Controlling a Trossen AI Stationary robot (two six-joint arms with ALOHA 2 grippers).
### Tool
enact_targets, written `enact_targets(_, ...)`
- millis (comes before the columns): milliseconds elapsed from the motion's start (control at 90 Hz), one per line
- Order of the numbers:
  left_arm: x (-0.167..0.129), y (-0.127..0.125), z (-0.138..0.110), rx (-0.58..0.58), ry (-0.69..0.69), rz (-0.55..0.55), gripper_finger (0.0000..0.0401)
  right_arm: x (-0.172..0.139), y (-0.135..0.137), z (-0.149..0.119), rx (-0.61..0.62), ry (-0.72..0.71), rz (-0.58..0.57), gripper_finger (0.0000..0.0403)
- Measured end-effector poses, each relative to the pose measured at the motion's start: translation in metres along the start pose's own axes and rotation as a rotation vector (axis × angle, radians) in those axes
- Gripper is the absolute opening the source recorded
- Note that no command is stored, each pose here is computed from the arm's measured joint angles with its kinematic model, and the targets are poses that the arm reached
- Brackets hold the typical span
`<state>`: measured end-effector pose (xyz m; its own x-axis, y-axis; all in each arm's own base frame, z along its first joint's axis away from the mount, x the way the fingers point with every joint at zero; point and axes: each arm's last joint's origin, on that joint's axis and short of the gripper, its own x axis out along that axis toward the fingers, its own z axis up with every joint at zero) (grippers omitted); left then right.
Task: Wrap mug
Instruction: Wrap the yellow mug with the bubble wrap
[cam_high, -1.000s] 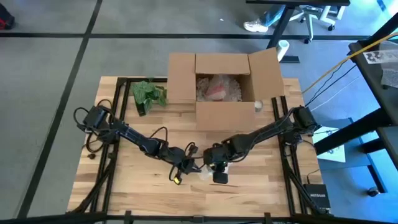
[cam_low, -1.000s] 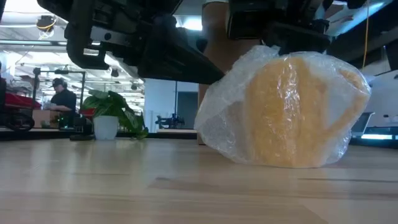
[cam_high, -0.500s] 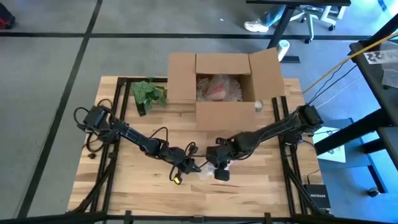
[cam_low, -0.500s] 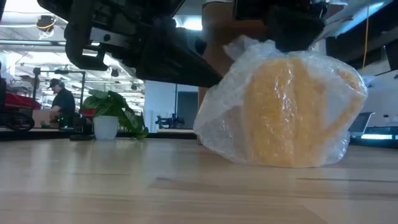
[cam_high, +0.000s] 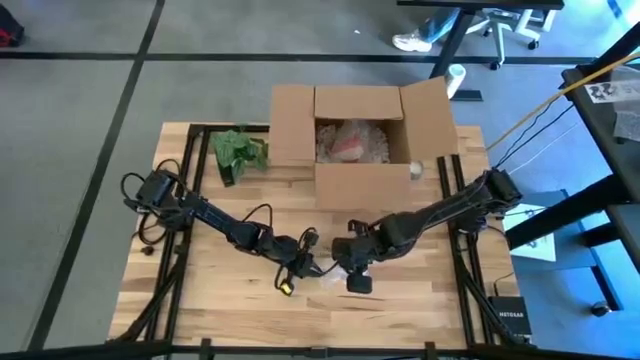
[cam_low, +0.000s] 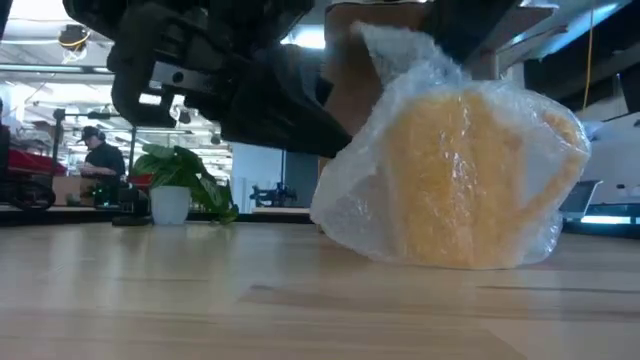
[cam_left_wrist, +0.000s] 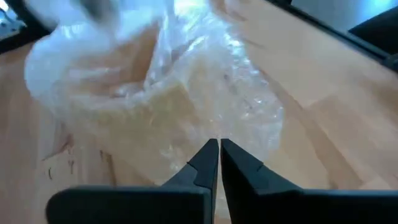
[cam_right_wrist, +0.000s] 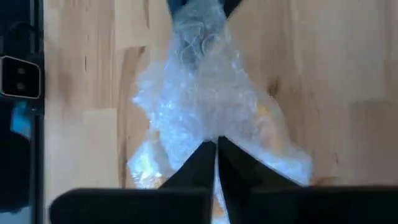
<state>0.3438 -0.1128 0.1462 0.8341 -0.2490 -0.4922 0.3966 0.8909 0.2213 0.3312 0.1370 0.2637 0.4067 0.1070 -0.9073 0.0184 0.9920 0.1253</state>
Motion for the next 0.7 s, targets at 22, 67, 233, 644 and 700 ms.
enact_targets(22, 0.0, 0.0, 0.0, 0.001, -0.001, 0.0, 0.0, -0.002, 0.001, 0.001, -0.003, -0.002, -0.005, 0.0)
enact_targets(67, 0.0, 0.0, 0.0, 0.001, -0.002, 0.0, 0.0, -0.005, 0.002, 0.002, -0.016, -0.009, -0.007, 0.0)
enact_targets(233, 0.0, 0.0, 0.002, 0.002, -0.017, 0.003, 0.0, 0.0, -0.001, 0.003, -0.019, -0.037, 0.003, 0.0)
enact_targets(644, 0.0, 0.0, 0.002, 0.015, -0.02, 0.004, 0.0, 0.084, -0.025, -0.017, 0.037, 0.092, 0.175, 0.0)
enact_targets(700, 0.0, 0.0, 0.002, 0.015, -0.02, 0.004, 0.0, 0.084, -0.024, -0.017, 0.033, 0.093, 0.175, 0.0)
